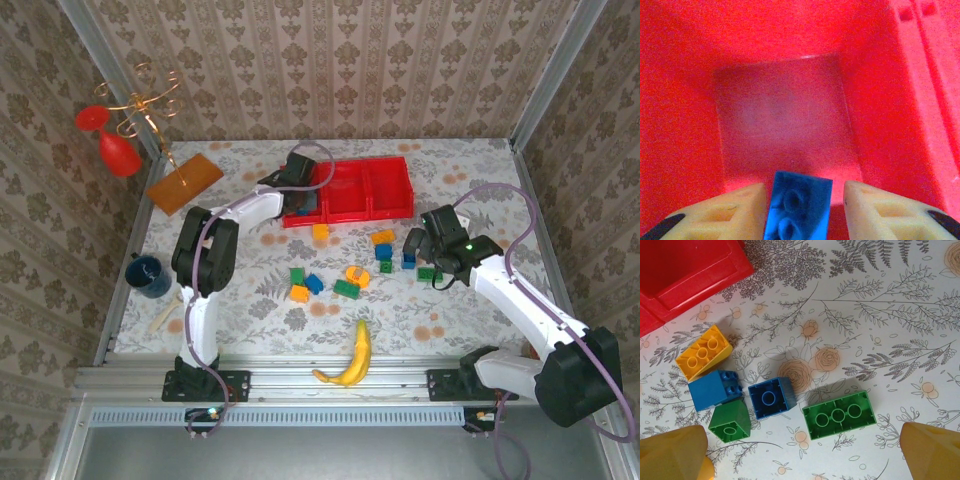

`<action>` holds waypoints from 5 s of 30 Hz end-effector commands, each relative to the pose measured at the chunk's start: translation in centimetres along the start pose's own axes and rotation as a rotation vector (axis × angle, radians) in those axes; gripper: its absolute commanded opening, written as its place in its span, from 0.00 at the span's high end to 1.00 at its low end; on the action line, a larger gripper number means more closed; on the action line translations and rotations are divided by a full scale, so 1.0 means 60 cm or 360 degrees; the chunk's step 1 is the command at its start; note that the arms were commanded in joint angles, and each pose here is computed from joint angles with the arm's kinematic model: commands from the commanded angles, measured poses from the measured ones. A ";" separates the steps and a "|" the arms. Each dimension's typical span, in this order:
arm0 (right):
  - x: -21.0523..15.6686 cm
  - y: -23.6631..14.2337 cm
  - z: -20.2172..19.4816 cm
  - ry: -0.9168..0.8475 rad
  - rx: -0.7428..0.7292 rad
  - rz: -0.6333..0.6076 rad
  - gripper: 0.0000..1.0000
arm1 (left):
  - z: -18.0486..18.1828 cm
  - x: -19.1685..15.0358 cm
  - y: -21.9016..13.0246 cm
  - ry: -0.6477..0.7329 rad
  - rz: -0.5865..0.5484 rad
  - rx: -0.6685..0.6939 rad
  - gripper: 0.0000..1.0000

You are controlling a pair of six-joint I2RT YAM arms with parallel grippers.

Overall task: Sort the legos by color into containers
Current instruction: Place the lego in the container, then pick up the lego from the center of the table, then place the lego in the container.

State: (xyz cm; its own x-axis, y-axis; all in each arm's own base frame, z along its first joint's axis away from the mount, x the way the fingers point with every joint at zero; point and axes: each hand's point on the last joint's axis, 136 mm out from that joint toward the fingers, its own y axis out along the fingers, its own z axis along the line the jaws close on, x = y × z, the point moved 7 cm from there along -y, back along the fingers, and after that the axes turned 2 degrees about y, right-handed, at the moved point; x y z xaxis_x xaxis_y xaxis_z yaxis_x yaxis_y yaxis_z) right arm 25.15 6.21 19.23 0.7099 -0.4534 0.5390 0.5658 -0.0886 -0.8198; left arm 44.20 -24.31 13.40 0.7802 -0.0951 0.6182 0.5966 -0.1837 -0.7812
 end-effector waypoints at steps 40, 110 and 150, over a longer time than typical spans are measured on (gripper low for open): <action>-0.088 0.039 0.303 -0.0627 0.0240 0.0080 0.00 | 0.178 -0.133 -0.307 -0.0578 -0.0469 0.0127 0.00; -0.103 0.199 0.423 -0.0707 0.0224 0.0177 0.76 | 0.238 -0.276 -0.269 -0.0791 -0.0158 0.0233 0.00; 0.092 0.212 0.392 -0.0744 0.0081 0.0007 0.52 | 0.232 -0.268 -0.272 -0.0778 -0.0177 0.0179 0.00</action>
State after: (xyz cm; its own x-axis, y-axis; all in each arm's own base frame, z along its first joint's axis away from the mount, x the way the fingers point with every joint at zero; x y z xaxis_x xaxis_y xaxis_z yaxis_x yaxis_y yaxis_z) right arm 46.13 23.10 16.47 0.8066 -0.0300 0.5903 0.5896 -0.0305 -0.8071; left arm 24.01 -6.10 13.81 0.7136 0.3663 0.5971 0.6556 -0.0488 -0.7535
